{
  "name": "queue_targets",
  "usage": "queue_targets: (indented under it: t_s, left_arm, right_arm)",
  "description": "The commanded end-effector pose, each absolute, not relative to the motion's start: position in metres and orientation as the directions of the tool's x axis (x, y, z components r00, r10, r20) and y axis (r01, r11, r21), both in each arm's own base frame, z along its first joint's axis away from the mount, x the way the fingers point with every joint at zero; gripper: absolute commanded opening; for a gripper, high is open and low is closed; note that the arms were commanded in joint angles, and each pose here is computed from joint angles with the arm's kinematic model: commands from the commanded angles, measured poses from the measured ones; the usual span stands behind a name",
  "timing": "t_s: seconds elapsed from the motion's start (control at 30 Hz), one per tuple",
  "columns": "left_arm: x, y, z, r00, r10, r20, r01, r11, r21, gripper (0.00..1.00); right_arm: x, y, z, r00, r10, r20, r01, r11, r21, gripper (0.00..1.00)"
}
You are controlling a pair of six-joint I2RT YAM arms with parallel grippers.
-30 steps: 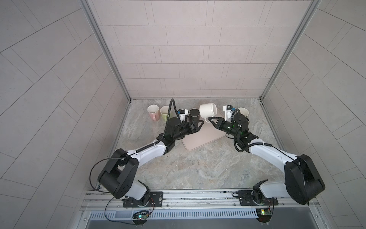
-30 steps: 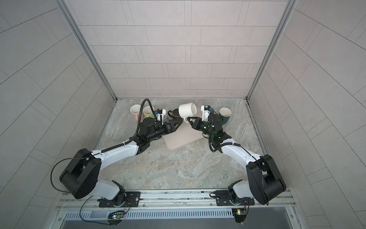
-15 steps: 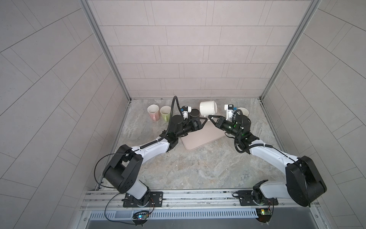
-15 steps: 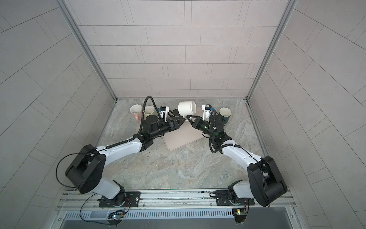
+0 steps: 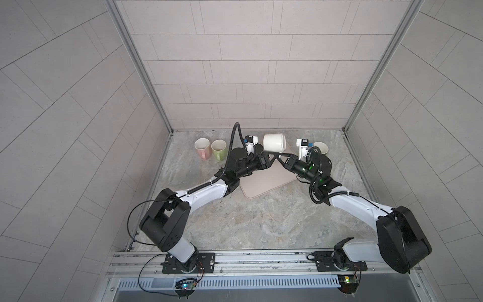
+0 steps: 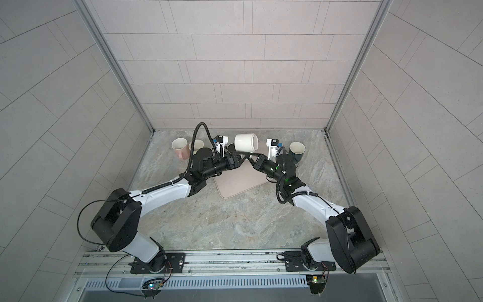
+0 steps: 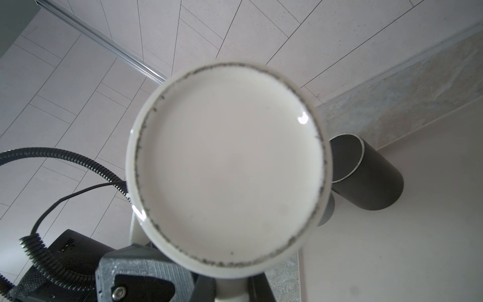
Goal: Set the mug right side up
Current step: 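Rotate the white mug with both grippers, turning its red opening upward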
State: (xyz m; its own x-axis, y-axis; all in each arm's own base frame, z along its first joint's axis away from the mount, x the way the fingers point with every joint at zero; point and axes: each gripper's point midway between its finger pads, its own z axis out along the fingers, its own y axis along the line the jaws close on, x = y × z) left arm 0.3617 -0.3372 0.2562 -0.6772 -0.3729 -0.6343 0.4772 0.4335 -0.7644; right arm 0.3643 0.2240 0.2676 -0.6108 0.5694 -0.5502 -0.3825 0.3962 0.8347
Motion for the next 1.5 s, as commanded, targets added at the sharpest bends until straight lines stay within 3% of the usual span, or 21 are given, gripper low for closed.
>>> queue_targets:
  t_s: [0.0,0.5,0.73,1.03,1.2,1.27,1.47]
  left_arm:
    - [0.361,-0.336,0.278,-0.629,-0.392,-0.671,0.522,0.427,-0.738,0.61]
    - [0.359,-0.332,0.296,-0.596,-0.468,-0.652,0.550,0.353,-0.756,0.40]
    - [0.354,-0.332,0.298,-0.584,-0.451,-0.674,0.579,0.351,-0.736,0.38]
    - [0.350,-0.342,0.311,-0.604,-0.464,-0.648,0.614,0.247,-0.750,0.33]
    - [0.349,-0.338,0.307,-0.600,-0.449,-0.662,0.603,0.290,-0.743,0.24]
    - [0.349,-0.338,0.305,-0.599,-0.441,-0.669,0.599,0.307,-0.739,0.01]
    - [0.350,-0.336,0.299,-0.609,-0.440,-0.660,0.580,0.320,-0.749,0.00]
  right_arm:
    - [0.354,0.224,0.324,-0.524,0.619,-0.586,-0.530,0.301,0.792,0.00]
    - [0.356,0.228,0.317,-0.544,0.616,-0.570,-0.527,0.277,0.803,0.00]
    - [0.359,0.229,0.309,-0.549,0.593,-0.589,-0.521,0.308,0.796,0.00]
    - [0.362,0.231,0.300,-0.559,0.591,-0.582,-0.512,0.306,0.803,0.00]
    - [0.363,0.230,0.294,-0.552,0.579,-0.601,-0.502,0.345,0.793,0.00]
    - [0.363,0.230,0.293,-0.552,0.572,-0.607,-0.502,0.353,0.789,0.00]
    - [0.358,0.233,0.291,-0.552,0.554,-0.624,-0.509,0.369,0.778,0.00]
